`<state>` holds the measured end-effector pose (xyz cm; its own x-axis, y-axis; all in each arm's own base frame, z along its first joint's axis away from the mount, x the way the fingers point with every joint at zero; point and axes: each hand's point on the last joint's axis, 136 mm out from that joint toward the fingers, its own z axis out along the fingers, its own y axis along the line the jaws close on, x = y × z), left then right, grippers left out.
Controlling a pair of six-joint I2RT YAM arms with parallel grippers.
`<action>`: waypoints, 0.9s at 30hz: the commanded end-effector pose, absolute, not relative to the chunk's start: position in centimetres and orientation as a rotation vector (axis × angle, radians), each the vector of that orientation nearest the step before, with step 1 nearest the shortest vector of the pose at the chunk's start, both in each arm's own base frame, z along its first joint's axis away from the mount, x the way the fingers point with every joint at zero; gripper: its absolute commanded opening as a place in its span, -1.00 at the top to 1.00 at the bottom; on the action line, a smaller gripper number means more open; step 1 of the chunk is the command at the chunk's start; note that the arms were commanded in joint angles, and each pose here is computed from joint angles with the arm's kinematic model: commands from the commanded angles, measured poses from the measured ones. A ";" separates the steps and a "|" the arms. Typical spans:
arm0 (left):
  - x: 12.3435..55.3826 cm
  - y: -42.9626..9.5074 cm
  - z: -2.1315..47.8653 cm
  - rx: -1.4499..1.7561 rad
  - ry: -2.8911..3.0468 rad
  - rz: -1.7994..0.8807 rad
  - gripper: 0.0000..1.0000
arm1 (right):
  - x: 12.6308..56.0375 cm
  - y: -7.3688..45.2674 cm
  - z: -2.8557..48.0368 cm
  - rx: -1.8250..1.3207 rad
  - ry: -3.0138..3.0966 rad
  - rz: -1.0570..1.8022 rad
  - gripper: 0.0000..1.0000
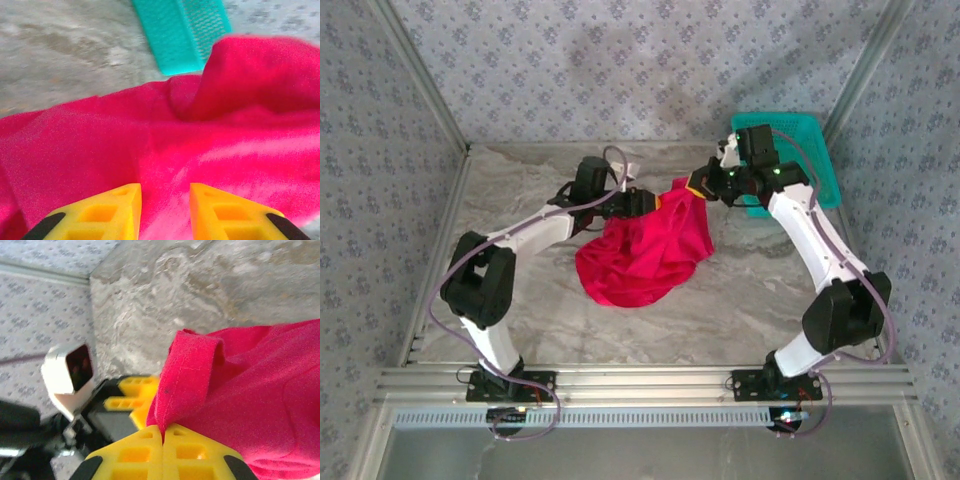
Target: Fold the inside-out t-shirt
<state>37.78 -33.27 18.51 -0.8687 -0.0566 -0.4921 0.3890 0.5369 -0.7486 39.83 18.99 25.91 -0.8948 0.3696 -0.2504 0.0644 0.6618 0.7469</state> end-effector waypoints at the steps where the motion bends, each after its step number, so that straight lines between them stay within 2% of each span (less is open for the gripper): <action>1: 36.9 -28.9 17.4 0.200 2.401 -1.052 0.37 | 43.0 17.8 22.3 0.381 2.568 0.998 0.74; 3: 36.2 -26.1 16.0 0.136 2.467 -0.908 0.33 | 43.9 17.3 20.9 0.384 2.605 0.937 0.57; 5: 35.1 -23.3 14.3 0.081 2.536 -0.771 0.29 | 44.4 16.8 20.2 0.385 2.616 0.885 0.20; 8: 33.7 -20.1 12.4 0.000 2.594 -0.686 0.20 | 44.4 15.8 19.8 0.365 2.609 0.767 -0.02; 14: 33.0 -18.5 10.5 -0.018 2.616 -0.699 0.01 | 42.4 16.9 17.3 0.289 2.666 0.662 -0.04; 24: 35.3 -21.0 8.3 0.019 2.661 -0.767 -0.05 | 44.2 21.2 11.5 0.177 2.802 0.596 -0.04; 27: 36.0 -21.7 7.6 0.018 2.669 -0.777 -0.04 | 44.6 22.4 9.6 0.165 2.855 0.617 0.03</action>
